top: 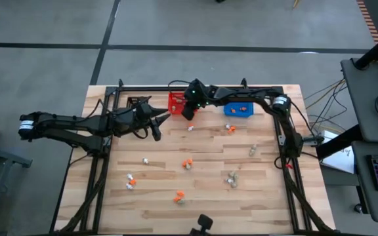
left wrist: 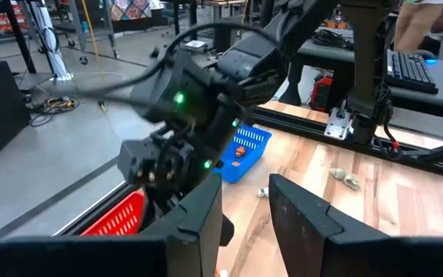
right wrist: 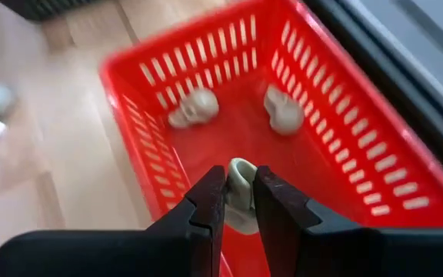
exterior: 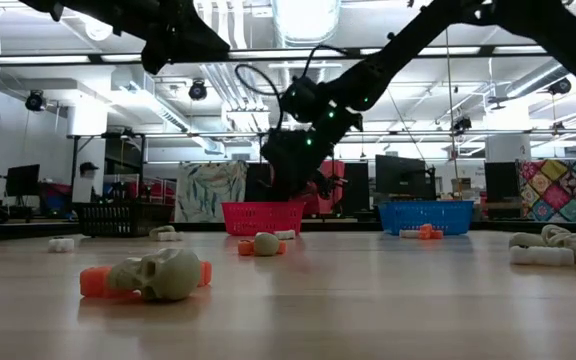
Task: Sort Halloween decoration
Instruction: Put the white skull toy into the red bin, then put the white skeleton toy into the black bin
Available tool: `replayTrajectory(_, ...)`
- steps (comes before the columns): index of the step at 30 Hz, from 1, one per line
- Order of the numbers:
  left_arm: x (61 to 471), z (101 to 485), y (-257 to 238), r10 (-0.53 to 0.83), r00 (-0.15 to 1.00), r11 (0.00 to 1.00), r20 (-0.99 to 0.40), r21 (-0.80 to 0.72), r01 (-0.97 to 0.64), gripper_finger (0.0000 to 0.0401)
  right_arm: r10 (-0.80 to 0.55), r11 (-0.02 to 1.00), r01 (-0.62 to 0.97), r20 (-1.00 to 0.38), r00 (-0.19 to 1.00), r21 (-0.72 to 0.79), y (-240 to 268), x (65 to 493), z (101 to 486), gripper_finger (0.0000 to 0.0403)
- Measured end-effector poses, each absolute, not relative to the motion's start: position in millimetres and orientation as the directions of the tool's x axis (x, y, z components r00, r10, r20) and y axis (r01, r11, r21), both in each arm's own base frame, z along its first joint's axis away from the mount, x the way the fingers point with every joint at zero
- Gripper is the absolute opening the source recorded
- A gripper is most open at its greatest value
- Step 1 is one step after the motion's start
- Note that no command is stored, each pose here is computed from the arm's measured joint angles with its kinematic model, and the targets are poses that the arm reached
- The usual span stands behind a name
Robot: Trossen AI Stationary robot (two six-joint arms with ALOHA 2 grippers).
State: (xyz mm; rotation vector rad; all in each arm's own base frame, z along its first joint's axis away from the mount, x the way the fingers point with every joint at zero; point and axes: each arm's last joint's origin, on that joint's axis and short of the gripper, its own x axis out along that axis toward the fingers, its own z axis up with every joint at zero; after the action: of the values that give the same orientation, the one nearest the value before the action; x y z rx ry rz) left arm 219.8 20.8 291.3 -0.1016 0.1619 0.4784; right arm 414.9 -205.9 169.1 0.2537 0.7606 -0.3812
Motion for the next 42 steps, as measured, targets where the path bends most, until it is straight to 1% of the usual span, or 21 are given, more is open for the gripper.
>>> replayTrajectory(5,219.8,291.2,20.8,0.45,0.875,0.883,-0.179,-0.059,-0.466,0.0091,-0.24,0.898,0.43,-0.721,0.65,0.088,-207.2,415.4,164.5,0.0059)
replayTrajectory(16,219.7,290.2,20.8,0.449,0.873,0.883,-0.188,-0.054,-0.466,0.0091,-0.246,0.886,0.451,-0.714,0.656,0.11,-208.2,415.0,168.5,0.006)
replayTrajectory(19,219.6,289.5,20.8,0.449,0.872,0.883,-0.195,-0.051,-0.467,0.0091,-0.246,0.886,0.451,-0.714,0.656,0.11,-208.2,415.0,168.5,0.0071)
replayTrajectory(25,219.3,287.9,20.7,0.449,0.868,0.883,-0.21,-0.044,-0.467,0.0091,-0.246,0.88,0.459,-0.714,0.656,0.119,-208.2,415.1,168.6,0.011)
replayTrajectory(30,219.0,286.4,20.7,0.449,0.865,0.883,-0.225,-0.037,-0.468,0.0091,-0.248,0.88,0.46,-0.71,0.659,0.12,-207.9,414.5,171.8,0.0119)
replayTrajectory(36,216.7,278.9,20.6,0.448,0.843,0.878,-0.297,-0.035,-0.478,0.0091,-0.251,0.884,0.452,-0.69,0.679,0.122,-203.1,410.8,192.3,0.0111)
replayTrajectory(42,212.8,269.2,20.5,0.446,0.805,0.863,-0.391,-0.049,-0.503,0.0091,-0.221,0.899,0.42,-0.7,0.68,0.124,-181.9,402.4,224.4,0.01)
